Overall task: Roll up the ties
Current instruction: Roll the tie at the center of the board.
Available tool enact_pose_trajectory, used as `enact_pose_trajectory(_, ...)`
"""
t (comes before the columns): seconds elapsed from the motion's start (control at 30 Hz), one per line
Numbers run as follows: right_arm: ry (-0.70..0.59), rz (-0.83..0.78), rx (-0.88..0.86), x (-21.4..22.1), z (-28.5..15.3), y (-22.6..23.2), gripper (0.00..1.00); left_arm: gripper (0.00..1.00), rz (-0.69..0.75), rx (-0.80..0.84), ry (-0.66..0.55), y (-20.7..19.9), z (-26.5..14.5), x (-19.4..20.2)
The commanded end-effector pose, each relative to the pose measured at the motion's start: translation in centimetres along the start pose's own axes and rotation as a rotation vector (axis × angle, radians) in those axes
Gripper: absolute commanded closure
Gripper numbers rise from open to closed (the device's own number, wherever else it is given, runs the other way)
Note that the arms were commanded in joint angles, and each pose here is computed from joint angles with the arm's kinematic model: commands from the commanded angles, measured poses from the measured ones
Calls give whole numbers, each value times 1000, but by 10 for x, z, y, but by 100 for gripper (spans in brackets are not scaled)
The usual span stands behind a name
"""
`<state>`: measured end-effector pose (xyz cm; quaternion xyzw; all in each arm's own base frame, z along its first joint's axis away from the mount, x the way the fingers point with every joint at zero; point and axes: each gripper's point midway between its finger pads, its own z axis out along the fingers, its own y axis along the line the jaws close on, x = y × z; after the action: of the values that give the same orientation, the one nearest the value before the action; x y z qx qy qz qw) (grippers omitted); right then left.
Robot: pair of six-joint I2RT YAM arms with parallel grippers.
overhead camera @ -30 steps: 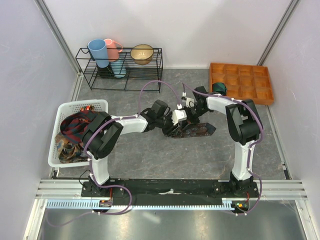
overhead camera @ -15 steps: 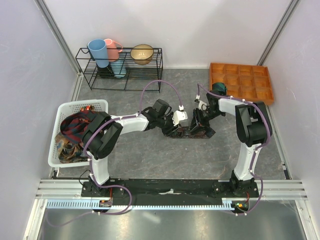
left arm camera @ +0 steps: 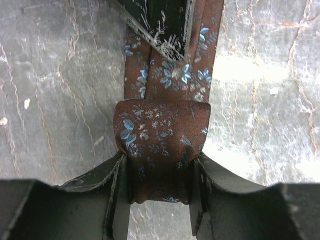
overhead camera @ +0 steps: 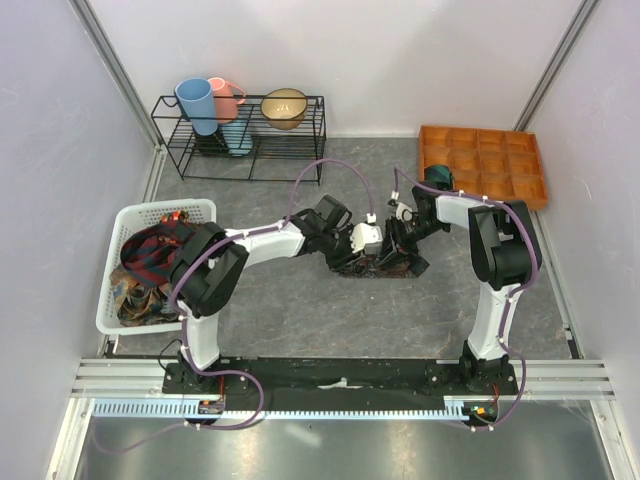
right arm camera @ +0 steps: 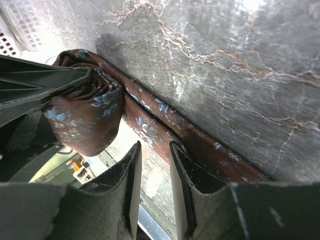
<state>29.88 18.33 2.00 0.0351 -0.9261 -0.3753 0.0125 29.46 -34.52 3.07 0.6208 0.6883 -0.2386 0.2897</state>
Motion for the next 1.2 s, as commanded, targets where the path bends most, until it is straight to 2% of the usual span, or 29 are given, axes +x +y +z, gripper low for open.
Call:
enact_pose_trajectory(0.0,-34,-92,91,-12,-5,-15,64,96,39,20,122,-2,12,19)
enact_pose_trajectory(0.13,-114,-121,-25,-31,-19,23,60,95,49,38,160,-7,18,25)
enact_pose_trajectory(0.27,-127,-115,-124,-29,-27,48,47,95,48,42,174,-8,21,27)
enact_pose_trajectory(0.37,-124,-89,-182,-24,-25,59,43,95,51,41,183,-8,23,28)
enact_pose_trajectory(0.53,-98,-82,-214,-19,-10,66,43,94,54,43,188,-8,24,28)
enact_pose_trajectory(0.73,-62,-70,-125,-8,5,42,52,93,45,40,192,-9,24,29)
enact_pose_trajectory(0.83,-37,-71,-93,-4,8,30,63,93,34,39,193,-9,25,30)
enact_pose_trajectory(0.93,-25,-82,-87,0,9,27,78,92,27,39,193,-9,25,29)
enact_pose_trajectory(0.97,-23,-83,-84,1,9,26,94,90,24,37,194,-9,25,30)
enact_pose_trajectory(1.0,-20,-85,-70,2,10,22,100,80,20,29,196,-8,25,29)
enact_pose_trajectory(1.07,-17,-92,-30,3,12,13,100,68,7,20,186,-7,22,24)
enact_pose_trajectory(1.1,-14,-96,-12,4,13,9,100,59,-2,21,168,-7,21,20)
enact_pose_trajectory(1.17,-1,-103,51,9,15,-6,100,51,-15,17,119,-7,20,9)
